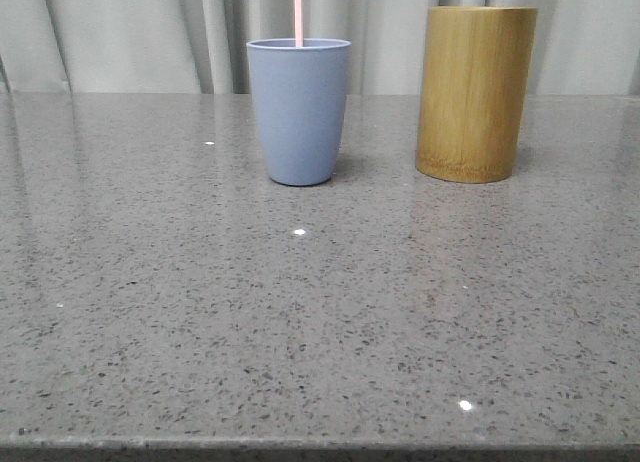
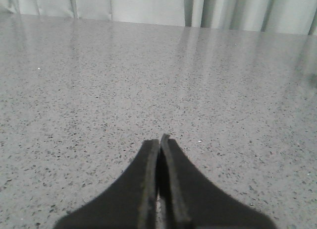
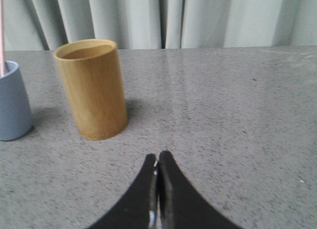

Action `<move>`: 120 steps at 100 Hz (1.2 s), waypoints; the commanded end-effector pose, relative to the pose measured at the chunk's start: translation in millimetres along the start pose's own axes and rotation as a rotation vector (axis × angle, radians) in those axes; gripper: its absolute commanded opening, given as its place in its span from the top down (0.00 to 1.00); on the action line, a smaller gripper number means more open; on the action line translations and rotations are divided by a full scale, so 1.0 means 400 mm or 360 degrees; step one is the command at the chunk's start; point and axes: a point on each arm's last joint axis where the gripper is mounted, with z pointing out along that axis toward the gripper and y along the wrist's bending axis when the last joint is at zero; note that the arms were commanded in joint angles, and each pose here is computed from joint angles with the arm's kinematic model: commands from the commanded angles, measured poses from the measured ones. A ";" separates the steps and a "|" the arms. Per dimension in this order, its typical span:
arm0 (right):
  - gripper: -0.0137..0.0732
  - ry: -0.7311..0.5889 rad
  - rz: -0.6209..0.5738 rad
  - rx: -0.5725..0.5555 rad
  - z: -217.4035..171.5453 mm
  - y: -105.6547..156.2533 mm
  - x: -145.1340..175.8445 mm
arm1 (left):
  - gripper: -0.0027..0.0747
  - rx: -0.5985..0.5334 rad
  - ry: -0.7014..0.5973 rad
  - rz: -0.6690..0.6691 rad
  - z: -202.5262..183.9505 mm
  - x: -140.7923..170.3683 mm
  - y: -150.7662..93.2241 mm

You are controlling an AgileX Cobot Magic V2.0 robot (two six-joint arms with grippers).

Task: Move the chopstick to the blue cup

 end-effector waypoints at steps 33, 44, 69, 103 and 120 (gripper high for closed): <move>0.96 -0.0242 -0.0120 0.0142 -0.011 -0.029 0.103 | 0.99 0.0021 -0.0170 -0.0016 -0.006 -0.015 -0.002; 0.96 -0.0246 -0.0124 0.0144 -0.008 -0.035 0.145 | 0.99 0.0021 -0.0170 -0.0016 -0.006 -0.015 -0.002; 0.96 -0.0250 -0.0074 0.0141 0.003 -0.039 0.173 | 0.99 0.0021 -0.0170 -0.0016 -0.006 -0.015 -0.002; 0.96 -0.0245 -0.0073 0.0141 0.003 -0.040 0.174 | 0.99 0.0021 -0.0170 -0.0016 -0.006 -0.015 -0.002; 0.96 -0.0237 -0.0073 0.0142 0.003 -0.040 0.175 | 0.99 0.0021 -0.0170 -0.0016 -0.006 -0.015 -0.002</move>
